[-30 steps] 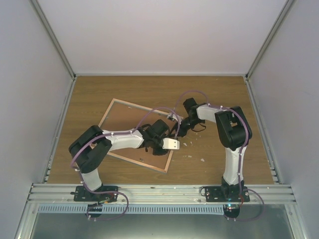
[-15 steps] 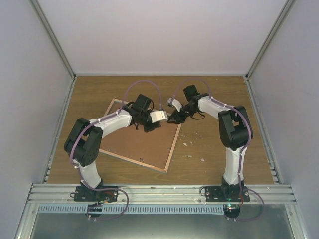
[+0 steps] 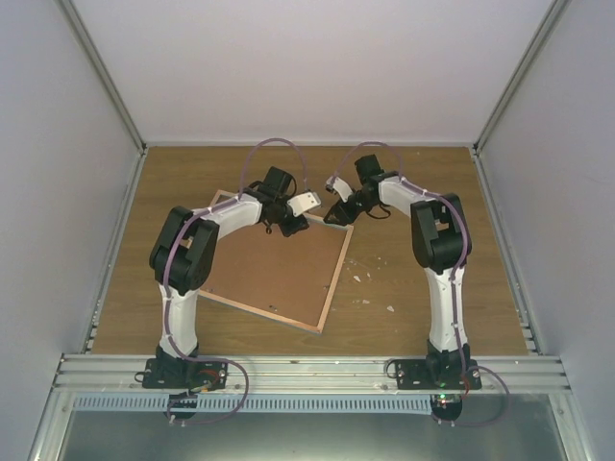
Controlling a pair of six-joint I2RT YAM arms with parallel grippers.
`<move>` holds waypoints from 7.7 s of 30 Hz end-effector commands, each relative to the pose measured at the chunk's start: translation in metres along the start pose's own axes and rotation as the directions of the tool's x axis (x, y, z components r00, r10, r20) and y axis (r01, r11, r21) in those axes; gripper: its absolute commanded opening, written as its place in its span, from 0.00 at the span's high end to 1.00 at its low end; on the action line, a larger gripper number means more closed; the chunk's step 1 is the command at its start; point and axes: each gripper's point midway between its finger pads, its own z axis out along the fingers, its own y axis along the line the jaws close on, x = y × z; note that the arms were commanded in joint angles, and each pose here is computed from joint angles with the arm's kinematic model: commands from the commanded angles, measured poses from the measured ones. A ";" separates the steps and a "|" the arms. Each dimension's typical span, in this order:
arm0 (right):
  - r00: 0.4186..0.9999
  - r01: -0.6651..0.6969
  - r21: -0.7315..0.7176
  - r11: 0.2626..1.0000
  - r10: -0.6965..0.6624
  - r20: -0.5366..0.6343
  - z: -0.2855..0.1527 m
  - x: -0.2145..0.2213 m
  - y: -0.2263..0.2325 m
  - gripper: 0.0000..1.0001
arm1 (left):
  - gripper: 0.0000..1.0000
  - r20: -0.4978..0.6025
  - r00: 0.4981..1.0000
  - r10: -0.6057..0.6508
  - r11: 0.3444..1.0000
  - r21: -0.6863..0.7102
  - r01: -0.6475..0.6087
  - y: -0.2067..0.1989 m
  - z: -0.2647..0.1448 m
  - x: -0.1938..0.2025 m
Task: Put the photo into the frame
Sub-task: Adjust the photo frame at the center of the board, then install the photo frame at the center of the board.
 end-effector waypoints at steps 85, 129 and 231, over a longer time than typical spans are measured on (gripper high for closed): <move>0.971 -0.168 -0.479 0.862 0.229 0.071 0.017 0.034 0.140 0.69 | 0.58 -0.014 0.988 -0.151 0.985 0.082 0.152 -0.077 -0.056 0.079; 0.903 -0.430 -0.138 0.892 0.424 -0.072 0.091 0.060 0.091 0.82 | 0.68 -0.132 0.915 -0.380 0.925 -0.053 0.376 -0.090 -0.037 0.077; 0.877 -0.480 -0.136 0.867 0.468 -0.109 0.104 0.085 0.094 0.99 | 1.00 -0.135 0.989 -0.055 0.998 0.032 0.060 -0.116 -0.005 0.101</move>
